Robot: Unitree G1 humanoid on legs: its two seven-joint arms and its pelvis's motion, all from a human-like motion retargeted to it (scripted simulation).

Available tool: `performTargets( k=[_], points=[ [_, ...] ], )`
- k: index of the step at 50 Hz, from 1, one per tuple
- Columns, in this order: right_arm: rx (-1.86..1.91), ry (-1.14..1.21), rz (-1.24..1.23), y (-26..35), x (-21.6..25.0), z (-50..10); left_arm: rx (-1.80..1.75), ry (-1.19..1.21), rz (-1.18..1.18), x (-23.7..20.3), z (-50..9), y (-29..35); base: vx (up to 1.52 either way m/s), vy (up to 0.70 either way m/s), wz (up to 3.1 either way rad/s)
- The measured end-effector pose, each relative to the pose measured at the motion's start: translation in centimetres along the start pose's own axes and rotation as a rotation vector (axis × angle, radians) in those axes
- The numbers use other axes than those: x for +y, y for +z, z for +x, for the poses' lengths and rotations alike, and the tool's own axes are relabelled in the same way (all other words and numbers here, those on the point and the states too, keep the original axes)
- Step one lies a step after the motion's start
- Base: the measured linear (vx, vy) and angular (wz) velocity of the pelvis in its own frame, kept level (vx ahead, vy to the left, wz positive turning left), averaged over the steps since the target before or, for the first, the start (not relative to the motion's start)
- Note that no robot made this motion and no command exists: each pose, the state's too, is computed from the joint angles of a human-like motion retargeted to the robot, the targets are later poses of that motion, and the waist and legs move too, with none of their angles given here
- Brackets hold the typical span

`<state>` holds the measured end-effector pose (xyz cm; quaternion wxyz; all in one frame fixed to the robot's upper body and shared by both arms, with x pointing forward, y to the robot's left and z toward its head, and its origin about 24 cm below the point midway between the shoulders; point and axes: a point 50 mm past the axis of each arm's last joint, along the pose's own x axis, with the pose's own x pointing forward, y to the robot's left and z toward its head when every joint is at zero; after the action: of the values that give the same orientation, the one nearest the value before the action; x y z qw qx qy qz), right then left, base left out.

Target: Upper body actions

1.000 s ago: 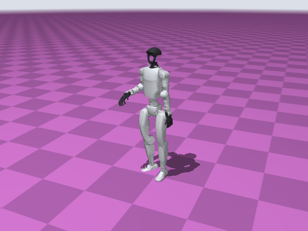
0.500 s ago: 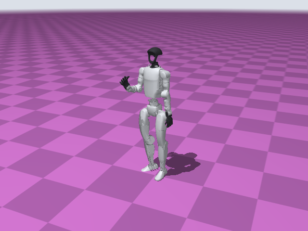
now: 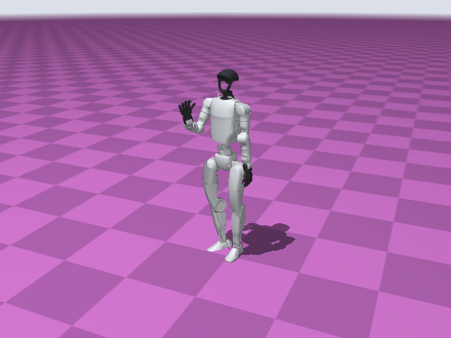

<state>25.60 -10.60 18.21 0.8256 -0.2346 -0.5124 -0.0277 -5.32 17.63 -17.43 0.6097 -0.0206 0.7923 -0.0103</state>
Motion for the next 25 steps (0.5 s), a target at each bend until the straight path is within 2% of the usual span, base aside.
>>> performTargets(
  k=[5,9,12,15,20,25],
  points=[
    [0.011,-0.299,-0.111,0.0,-3.8,-1.3,0.004,-0.007,-0.001,-0.3,0.0,-0.1,-0.02,0.0,-0.28],
    [0.062,-0.502,-0.345,-0.4,-7.3,-3.4,0.004,0.001,0.053,-0.3,0.0,0.2,-0.02,-0.01,-0.59],
    [0.193,-0.673,-0.524,-1.5,-9.9,-5.7,0.001,0.013,0.113,-0.2,0.0,0.5,-0.02,-0.02,-0.66],
    [0.379,-0.794,-0.549,-3.0,-11.6,-7.9,0.001,0.023,0.167,0.0,0.0,0.6,-0.02,-0.04,-0.41],
    [0.546,-0.848,-0.384,-4.6,-12.5,-9.4,0.007,0.017,0.156,0.0,0.0,0.2,0.0,-0.01,-0.04],
    [0.514,-0.745,-0.392,-4.3,-11.7,-8.9,0.023,-0.008,0.08,-0.4,0.1,-0.4,0.0,0.0,0.0]
  ],
)
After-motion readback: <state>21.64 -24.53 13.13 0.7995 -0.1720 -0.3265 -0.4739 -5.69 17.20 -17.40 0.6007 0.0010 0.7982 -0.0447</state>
